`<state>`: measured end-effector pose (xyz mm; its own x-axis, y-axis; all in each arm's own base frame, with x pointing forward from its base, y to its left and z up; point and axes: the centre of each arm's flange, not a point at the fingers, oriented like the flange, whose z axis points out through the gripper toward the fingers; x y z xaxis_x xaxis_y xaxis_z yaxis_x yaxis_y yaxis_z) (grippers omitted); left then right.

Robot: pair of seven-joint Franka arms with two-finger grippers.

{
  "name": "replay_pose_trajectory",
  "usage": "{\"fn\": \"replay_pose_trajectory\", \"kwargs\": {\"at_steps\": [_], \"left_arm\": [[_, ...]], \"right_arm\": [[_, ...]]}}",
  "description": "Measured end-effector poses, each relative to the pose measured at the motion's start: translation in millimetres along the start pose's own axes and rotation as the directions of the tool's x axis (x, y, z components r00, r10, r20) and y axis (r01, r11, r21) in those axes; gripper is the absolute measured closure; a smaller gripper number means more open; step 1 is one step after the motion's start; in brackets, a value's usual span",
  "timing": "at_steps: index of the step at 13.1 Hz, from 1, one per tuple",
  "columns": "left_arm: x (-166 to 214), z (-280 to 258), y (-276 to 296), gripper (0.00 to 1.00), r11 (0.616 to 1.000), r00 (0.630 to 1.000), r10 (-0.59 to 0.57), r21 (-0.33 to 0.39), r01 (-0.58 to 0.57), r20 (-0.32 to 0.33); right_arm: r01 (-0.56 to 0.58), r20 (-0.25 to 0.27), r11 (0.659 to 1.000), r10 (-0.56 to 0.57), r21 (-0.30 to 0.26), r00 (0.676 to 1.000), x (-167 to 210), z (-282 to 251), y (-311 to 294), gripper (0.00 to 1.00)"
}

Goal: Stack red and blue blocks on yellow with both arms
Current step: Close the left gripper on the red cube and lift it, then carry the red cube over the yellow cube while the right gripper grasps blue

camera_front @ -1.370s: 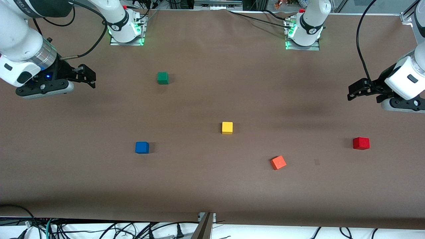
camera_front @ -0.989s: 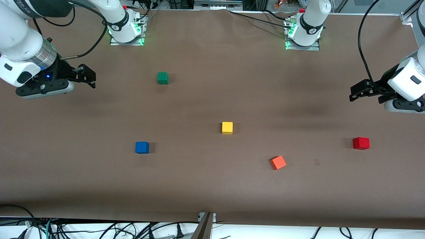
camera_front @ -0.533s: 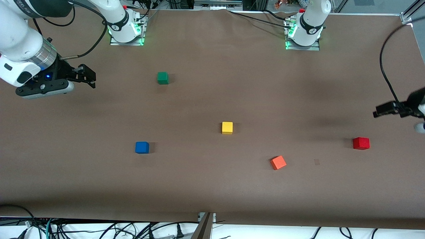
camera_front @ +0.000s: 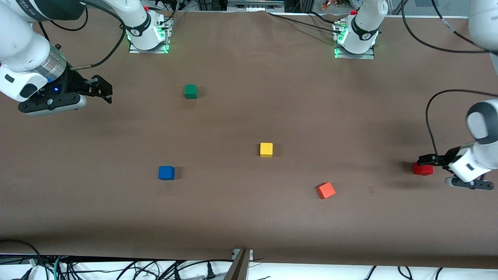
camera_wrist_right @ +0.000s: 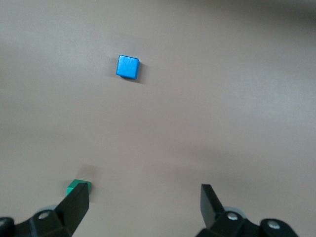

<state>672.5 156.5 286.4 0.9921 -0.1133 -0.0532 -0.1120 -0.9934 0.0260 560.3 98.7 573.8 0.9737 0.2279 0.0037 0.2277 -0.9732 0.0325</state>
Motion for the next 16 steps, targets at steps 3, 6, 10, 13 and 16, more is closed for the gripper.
{"fn": "replay_pose_trajectory", "kwargs": {"at_steps": [3,6,10,13,16], "left_arm": [[-19.7,57.0,-31.2,0.0,0.999,0.999,0.031,0.006,-0.031,-0.02],[-27.2,71.6,-43.4,0.0,0.999,0.998,0.053,0.008,-0.053,-0.024],[-30.0,84.1,-47.8,0.07,0.998,0.998,0.055,0.005,-0.055,-0.019],[-31.2,92.1,-47.4,0.28,0.998,0.998,0.055,0.0,-0.055,-0.009],[-28.4,89.3,-45.1,0.44,0.998,0.998,0.059,0.0,-0.059,-0.017]], "right_arm": [[0.0,0.0,1.0,0.0,0.0,1.0,0.0,-0.2,0.0,0.0],[0.0,0.0,1.0,0.0,0.0,1.0,0.0,-0.2,0.0,0.0],[0.0,0.0,1.0,0.0,0.0,1.0,0.0,-0.2,0.0,0.0],[0.0,0.0,1.0,0.0,0.0,1.0,0.0,-0.2,0.0,0.0],[0.0,0.0,1.0,0.0,0.0,1.0,0.0,-0.2,0.0,0.0]]}}
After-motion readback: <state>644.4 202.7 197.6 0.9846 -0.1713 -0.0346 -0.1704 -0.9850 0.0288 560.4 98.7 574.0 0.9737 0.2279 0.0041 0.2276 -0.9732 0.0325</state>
